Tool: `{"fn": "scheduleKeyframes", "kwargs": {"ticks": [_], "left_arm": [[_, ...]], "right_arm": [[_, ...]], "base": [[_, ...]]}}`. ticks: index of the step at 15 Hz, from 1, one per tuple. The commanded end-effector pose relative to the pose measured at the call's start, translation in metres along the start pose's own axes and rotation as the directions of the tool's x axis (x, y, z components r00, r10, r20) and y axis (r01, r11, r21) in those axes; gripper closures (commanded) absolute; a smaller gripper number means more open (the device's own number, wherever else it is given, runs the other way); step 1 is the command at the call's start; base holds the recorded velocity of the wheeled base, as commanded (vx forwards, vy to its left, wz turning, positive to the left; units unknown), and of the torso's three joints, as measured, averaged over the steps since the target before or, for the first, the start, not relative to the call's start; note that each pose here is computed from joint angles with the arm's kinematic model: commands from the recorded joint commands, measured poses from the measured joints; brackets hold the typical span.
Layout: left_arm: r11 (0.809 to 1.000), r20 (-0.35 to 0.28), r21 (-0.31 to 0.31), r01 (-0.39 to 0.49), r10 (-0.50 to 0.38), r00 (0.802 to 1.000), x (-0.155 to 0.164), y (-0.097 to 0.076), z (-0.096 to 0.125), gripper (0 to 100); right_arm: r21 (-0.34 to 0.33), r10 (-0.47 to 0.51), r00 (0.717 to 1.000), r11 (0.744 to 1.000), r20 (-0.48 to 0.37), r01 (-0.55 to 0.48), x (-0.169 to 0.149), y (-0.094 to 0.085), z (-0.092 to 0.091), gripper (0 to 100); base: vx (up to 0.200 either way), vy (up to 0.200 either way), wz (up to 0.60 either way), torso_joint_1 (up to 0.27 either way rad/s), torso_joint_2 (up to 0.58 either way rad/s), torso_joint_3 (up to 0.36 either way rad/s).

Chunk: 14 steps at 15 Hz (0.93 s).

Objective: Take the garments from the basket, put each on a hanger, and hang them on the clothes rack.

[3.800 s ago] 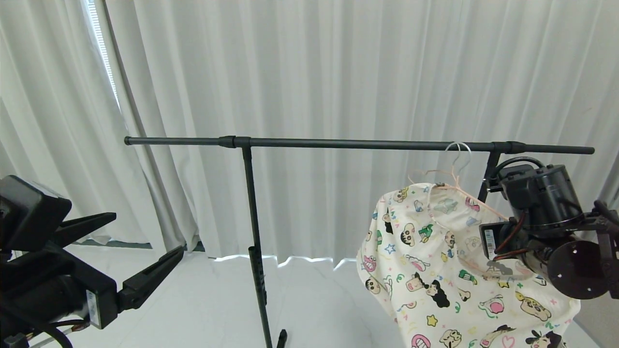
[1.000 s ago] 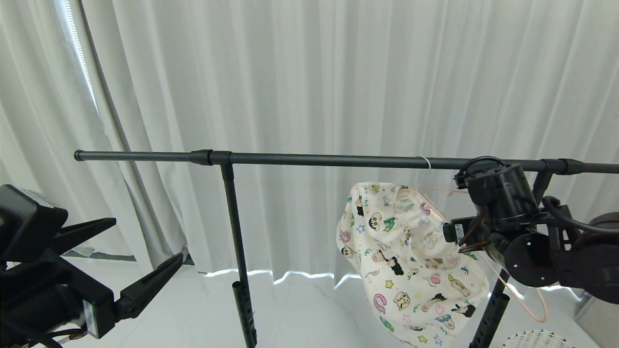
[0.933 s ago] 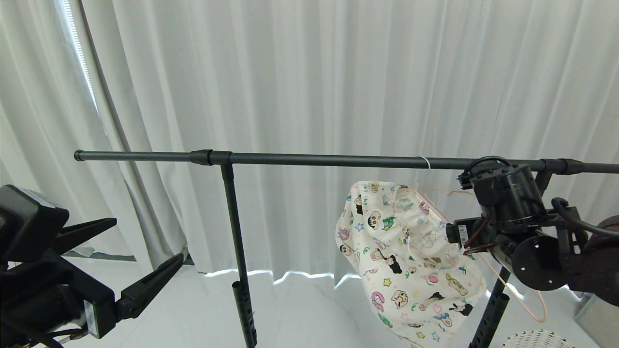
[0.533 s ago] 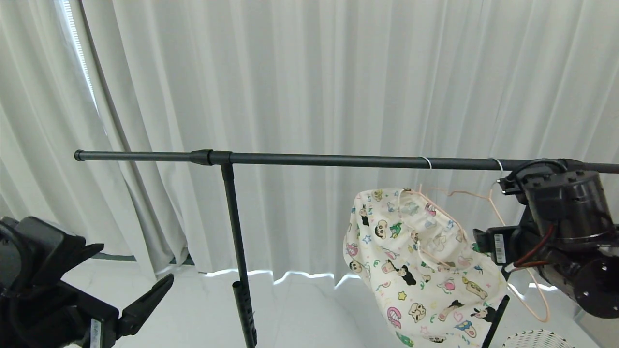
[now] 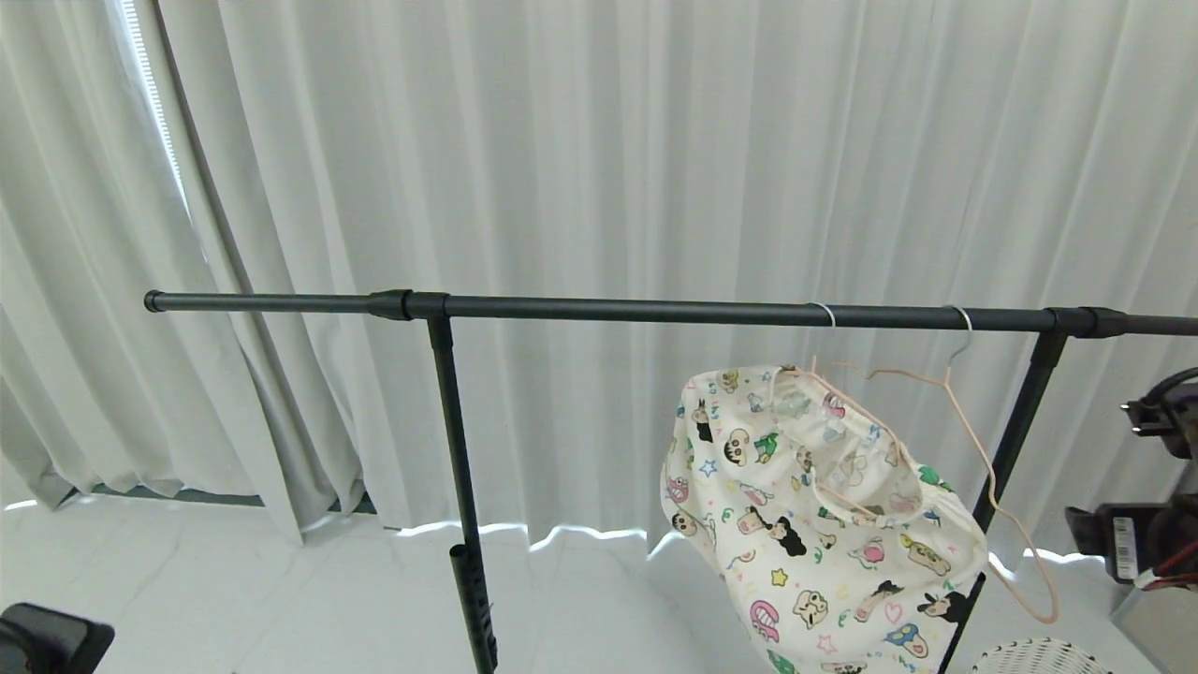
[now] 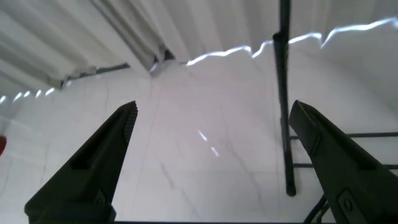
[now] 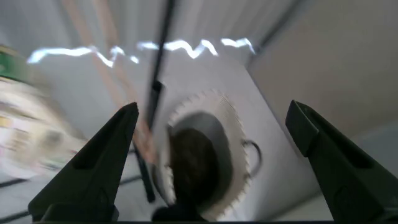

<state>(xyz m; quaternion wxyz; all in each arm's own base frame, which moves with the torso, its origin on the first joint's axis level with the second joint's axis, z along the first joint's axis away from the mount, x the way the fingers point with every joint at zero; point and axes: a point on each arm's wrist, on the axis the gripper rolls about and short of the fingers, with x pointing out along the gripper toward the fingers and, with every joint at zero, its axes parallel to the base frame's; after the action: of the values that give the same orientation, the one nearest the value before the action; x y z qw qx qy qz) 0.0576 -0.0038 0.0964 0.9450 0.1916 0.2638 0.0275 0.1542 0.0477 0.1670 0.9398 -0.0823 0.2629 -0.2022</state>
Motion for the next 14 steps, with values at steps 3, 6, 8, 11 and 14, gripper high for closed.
{"fn": "scheduleKeyframes", "kwargs": {"ticks": [3,6,8,11,14], "left_arm": [[0.999,-0.012,-0.021,-0.026,0.025,1.000,-0.019,-0.001,-0.031,0],[1.000,-0.015,-0.019,-0.024,0.023,1.000,-0.018,-0.001,-0.031,0],[1.000,-0.036,-0.012,-0.018,0.018,0.999,-0.017,-0.002,-0.031,0],[1.000,-0.055,-0.007,-0.013,0.012,0.998,-0.015,-0.002,-0.030,0],[1.000,-0.057,-0.007,-0.012,0.012,0.998,-0.015,-0.002,-0.030,0]], "right_arm": [[-0.022,-0.095,0.993,0.995,-0.075,0.093,-0.011,-0.041,-0.046,0],[-0.081,-0.118,0.988,0.991,-0.102,0.110,-0.023,-0.056,-0.080,0],[-0.147,-0.131,0.983,0.983,-0.131,0.111,-0.031,-0.066,-0.117,0],[-0.180,-0.142,0.983,0.976,-0.113,0.120,-0.042,-0.077,-0.136,0],[-0.181,-0.155,0.981,0.975,-0.120,0.132,-0.042,-0.077,-0.136,0]], "base": [[0.000,0.000,0.00,0.000,0.00,0.000],[0.000,0.000,0.00,0.000,0.00,0.000],[0.000,0.000,0.00,0.000,0.00,0.000],[-0.200,0.000,0.00,0.002,0.01,0.001],[-0.200,0.000,0.00,0.006,0.00,0.005]]}}
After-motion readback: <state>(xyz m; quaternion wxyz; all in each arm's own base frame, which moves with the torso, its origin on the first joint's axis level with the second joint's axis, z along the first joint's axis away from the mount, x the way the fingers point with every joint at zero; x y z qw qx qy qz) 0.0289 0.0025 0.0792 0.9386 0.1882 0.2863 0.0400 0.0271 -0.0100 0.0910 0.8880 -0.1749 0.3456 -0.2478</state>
